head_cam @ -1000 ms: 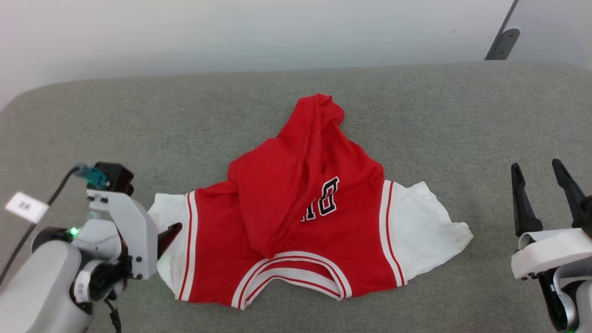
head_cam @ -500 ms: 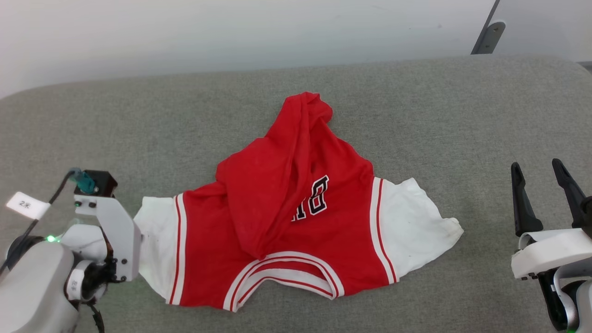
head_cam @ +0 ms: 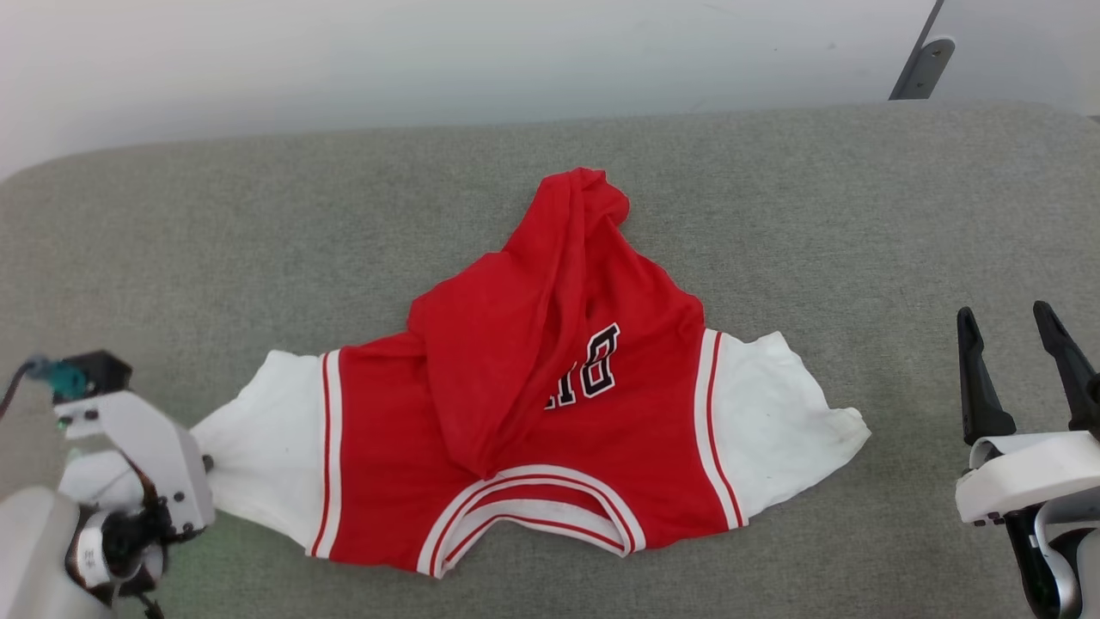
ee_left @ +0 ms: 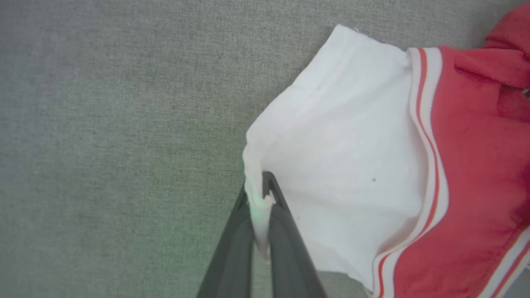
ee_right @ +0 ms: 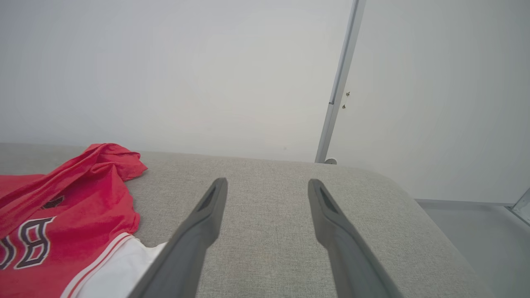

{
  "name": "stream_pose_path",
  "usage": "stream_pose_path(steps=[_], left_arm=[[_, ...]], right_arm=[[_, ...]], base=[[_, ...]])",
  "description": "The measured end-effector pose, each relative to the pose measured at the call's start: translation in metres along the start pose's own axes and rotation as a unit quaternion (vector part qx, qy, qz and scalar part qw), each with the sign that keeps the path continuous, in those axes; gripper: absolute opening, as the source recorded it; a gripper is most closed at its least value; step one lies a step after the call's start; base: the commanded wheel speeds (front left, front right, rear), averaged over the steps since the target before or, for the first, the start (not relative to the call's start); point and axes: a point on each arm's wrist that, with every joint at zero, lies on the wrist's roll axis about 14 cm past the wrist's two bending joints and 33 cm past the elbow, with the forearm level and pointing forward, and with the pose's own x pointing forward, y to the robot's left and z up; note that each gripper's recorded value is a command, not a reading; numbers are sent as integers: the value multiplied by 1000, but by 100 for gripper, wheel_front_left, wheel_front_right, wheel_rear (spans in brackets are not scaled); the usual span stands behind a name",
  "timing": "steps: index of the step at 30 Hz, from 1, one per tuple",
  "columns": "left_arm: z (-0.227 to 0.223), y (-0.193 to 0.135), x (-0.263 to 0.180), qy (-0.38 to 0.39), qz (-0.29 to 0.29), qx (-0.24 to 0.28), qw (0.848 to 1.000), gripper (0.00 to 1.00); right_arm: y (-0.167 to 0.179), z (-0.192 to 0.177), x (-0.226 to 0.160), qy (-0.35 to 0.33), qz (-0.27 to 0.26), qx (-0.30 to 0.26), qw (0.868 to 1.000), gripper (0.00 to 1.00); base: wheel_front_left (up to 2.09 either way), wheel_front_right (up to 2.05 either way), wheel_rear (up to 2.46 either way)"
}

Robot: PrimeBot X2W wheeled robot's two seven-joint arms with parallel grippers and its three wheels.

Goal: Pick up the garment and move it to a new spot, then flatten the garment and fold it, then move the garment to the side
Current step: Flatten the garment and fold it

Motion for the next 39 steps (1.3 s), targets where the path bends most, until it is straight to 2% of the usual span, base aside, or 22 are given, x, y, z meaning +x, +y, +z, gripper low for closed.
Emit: stream_pose_path(steps=[8,9,10,11,12,13,23,30,36,39], left_arm=[[-32,14,2,18,9,-55,998,0],[-34,15,3,19,8,-62,998,4],[-36,15,3,19,7,-66,998,14],[-38,16,3,19,6,-66,998,38],[-39,17,2,17,5,-62,998,42],[-39,17,2,14,4,-57,998,100],[-30,25,-6,19,6,-11,1000,100],[-32,36,-11,81,28,56,995,100],[-27,34,-9,107,29,89,990,100],[-31,35,-4,120,29,90,988,100]], right_arm=[[3,-5,1,8,4,2,1000,100],[4,-5,2,9,5,3,1000,100],[5,-5,2,10,6,3,1000,100],[6,-5,2,10,8,3,1000,100],[6,-5,2,10,9,3,1000,100],[7,-5,2,10,10,3,1000,100],[9,1,3,2,16,6,1000,100],[12,6,2,-4,20,8,1000,100],[11,8,2,-5,20,5,1000,100],[8,6,0,0,17,5,1000,100]], base=[[0,0,0],[0,0,0],[0,0,0],[0,0,0],[0,0,0],[0,0,0],[0,0,0],[0,0,0],[0,0,0],[0,0,0]])
